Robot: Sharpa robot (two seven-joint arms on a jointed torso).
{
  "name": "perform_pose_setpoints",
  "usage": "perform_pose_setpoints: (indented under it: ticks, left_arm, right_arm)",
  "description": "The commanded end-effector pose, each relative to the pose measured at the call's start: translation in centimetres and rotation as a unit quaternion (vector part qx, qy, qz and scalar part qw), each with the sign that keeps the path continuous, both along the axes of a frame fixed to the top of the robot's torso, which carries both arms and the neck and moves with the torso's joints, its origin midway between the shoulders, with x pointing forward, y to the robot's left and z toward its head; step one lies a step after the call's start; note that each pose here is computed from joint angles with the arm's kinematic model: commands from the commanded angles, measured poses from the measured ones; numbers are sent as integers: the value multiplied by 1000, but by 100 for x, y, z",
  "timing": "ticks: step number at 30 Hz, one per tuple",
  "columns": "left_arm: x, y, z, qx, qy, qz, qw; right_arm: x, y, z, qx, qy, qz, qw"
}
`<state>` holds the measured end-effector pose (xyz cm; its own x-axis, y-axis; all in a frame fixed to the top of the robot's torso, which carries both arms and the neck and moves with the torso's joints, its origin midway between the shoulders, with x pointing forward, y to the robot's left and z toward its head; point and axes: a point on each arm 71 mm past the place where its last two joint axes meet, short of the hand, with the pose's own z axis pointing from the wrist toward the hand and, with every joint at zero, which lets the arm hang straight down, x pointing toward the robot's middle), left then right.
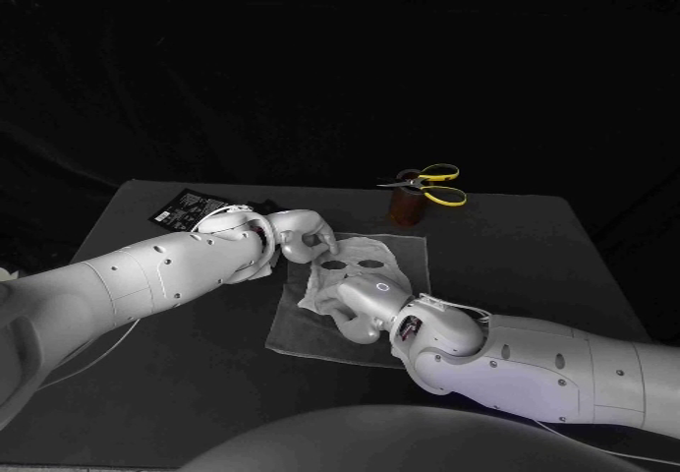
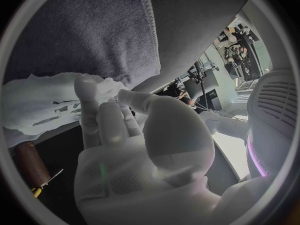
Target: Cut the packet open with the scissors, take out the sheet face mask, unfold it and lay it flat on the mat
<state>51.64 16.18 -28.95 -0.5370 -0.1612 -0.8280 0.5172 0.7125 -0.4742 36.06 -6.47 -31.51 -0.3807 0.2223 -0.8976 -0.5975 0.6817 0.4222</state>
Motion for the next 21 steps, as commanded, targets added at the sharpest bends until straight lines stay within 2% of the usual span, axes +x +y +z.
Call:
perform_pose_setpoints:
  ticks: [1, 13, 21]
  left_arm:
    - [7, -9, -20, 11, 10, -5, 1000]
    - [34, 16, -49, 27, 16, 5, 1000]
    - [49, 45, -72, 41, 22, 13, 999]
  right_arm:
    - [32, 26, -16, -16, -12, -4, 1000]
    - [97, 89, -30, -24, -35, -20, 999]
    - [147, 120, -80, -42, -32, -21, 998]
